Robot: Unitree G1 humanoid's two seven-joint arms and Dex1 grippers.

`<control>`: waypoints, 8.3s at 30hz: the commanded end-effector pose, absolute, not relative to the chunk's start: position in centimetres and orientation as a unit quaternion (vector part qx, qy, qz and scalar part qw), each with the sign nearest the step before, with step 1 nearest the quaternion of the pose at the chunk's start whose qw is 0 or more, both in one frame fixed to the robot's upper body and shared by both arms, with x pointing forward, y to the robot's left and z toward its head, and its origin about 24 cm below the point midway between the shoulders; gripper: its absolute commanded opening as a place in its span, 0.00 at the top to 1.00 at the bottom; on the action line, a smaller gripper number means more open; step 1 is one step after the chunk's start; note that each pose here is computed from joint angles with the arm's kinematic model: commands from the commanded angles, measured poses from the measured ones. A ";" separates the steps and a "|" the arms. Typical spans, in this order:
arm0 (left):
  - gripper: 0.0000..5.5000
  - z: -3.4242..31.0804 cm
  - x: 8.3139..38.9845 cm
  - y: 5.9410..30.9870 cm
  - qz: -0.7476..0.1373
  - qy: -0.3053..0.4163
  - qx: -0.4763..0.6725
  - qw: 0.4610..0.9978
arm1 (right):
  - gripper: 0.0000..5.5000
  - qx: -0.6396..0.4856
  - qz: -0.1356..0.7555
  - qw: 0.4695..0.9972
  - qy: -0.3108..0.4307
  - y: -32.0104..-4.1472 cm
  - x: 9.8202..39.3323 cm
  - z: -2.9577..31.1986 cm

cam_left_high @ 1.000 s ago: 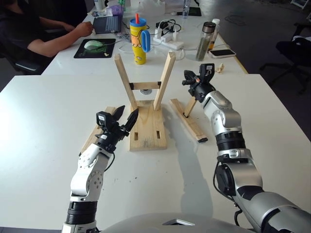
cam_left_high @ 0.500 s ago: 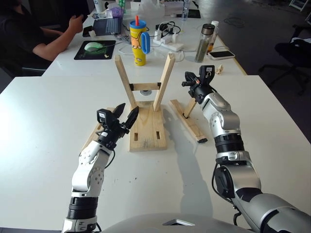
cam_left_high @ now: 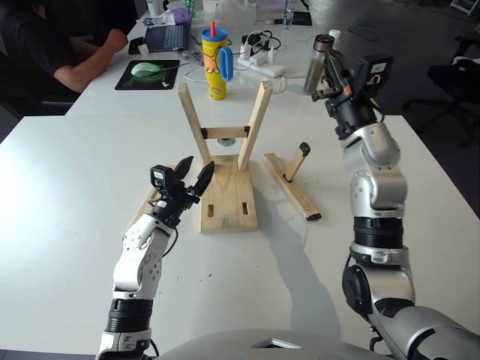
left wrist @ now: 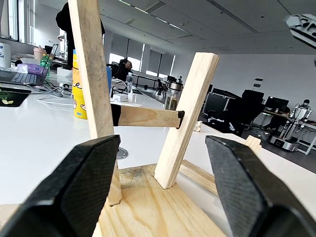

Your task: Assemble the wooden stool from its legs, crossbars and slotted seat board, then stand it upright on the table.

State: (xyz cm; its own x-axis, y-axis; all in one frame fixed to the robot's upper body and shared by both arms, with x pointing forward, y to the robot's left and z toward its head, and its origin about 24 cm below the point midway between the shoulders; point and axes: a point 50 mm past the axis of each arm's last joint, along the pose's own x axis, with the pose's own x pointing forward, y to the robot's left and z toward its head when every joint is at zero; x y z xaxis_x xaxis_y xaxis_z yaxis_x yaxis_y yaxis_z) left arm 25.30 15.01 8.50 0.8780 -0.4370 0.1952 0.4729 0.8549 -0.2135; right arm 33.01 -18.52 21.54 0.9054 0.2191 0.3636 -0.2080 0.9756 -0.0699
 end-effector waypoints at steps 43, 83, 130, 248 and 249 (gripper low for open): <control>0.02 8.1 25.8 15.7 -0.246 -0.039 -0.149 0.957 | 0.48 -0.028 0.242 0.913 0.326 -18.9 29.4 4.6; 0.13 13.0 27.2 14.4 -0.409 -0.024 -0.263 0.873 | 0.63 0.239 0.498 0.833 -0.026 -19.9 28.5 23.6; 0.53 19.4 26.6 14.5 -0.591 0.030 -0.366 0.718 | 0.63 0.232 0.695 0.657 0.178 -17.5 26.2 18.3; 0.63 6.4 27.8 17.8 -0.560 0.277 0.052 0.779 | 0.40 0.015 0.291 0.925 0.244 -10.1 26.7 -0.1; 0.63 5.9 27.5 17.8 -0.560 0.284 0.056 0.776 | 0.40 0.021 0.281 0.930 0.236 -10.4 26.9 0.2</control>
